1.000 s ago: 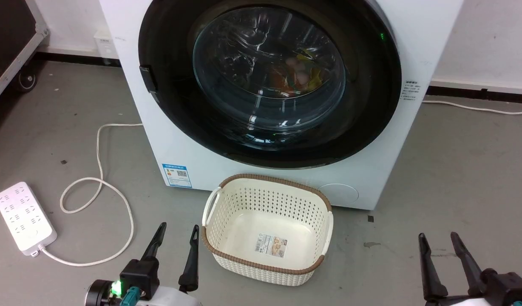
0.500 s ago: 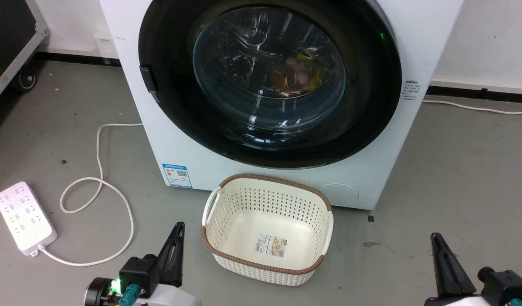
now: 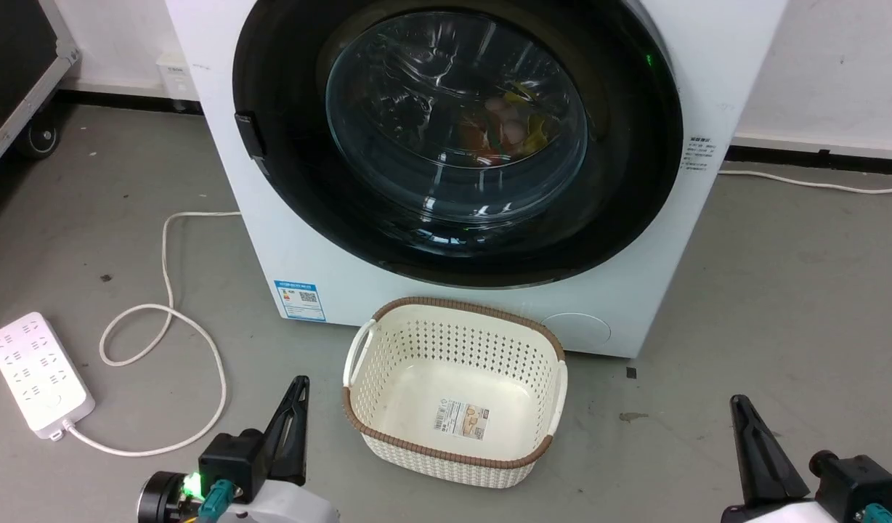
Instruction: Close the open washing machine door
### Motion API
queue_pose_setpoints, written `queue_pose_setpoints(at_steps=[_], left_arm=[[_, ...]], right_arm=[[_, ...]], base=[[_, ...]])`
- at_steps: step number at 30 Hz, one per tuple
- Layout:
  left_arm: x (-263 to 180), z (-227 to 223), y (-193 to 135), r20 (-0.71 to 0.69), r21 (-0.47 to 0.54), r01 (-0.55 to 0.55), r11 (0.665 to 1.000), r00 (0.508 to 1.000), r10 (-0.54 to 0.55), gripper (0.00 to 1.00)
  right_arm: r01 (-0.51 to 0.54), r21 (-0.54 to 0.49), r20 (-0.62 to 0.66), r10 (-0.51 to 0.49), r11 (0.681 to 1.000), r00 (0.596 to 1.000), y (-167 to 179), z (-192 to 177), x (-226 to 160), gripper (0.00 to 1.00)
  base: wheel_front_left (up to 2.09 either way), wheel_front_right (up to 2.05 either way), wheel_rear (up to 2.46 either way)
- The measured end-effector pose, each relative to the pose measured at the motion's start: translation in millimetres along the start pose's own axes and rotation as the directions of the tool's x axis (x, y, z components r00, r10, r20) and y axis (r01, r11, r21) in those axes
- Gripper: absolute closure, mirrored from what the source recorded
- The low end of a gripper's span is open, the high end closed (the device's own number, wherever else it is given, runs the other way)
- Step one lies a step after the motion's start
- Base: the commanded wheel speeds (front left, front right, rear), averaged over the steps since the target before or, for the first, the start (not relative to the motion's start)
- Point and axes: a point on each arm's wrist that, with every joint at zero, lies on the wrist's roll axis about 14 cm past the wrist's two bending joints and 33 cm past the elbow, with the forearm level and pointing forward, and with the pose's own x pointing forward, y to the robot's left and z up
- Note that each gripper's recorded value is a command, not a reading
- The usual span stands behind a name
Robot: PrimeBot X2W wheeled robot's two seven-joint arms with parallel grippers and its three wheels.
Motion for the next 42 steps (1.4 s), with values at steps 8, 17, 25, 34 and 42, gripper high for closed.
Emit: queue_pose_setpoints(at_steps=[8, 17, 25, 34, 42], left_arm=[[1.4, 1.7, 0.4, -0.004, 0.008, -0.002, 1.0, 1.0, 0.002, 1.0], [2.8, 3.5, 1.5, -0.009, 0.017, -0.008, 1.0, 1.0, 0.009, 1.0], [4.1, 5.3, 2.5, -0.011, 0.018, -0.014, 1.0, 1.0, 0.014, 1.0], [5.5, 7.4, 4.0, -0.015, 0.024, -0.021, 0.999, 1.0, 0.022, 1.0], [6.7, 8.7, 4.8, -0.02, 0.029, -0.024, 0.999, 0.999, 0.025, 1.0]], right_arm=[[-0.003, -0.009, -0.015, 0.003, 1.0, 1.0, 0.6, -1.0, 0.0, 1.0], [-0.008, -0.021, -0.018, 0.008, 1.0, 1.0, 2.0, 1.1, 2.0, 1.0], [-0.012, -0.034, -0.026, 0.012, 0.999, 1.0, 2.9, 1.6, 2.5, 1.0], [-0.016, -0.045, -0.03, 0.015, 0.999, 0.999, 3.8, 3.9, 4.6, 1.0], [-0.019, -0.055, -0.038, 0.017, 0.998, 0.999, 4.4, 4.6, 5.3, 1.0]], base=[[0.0, 0.0, 0.0], [0.0, 0.0, 0.0], [0.0, 0.0, 0.0], [0.0, 0.0, 0.0], [0.0, 0.0, 0.0]])
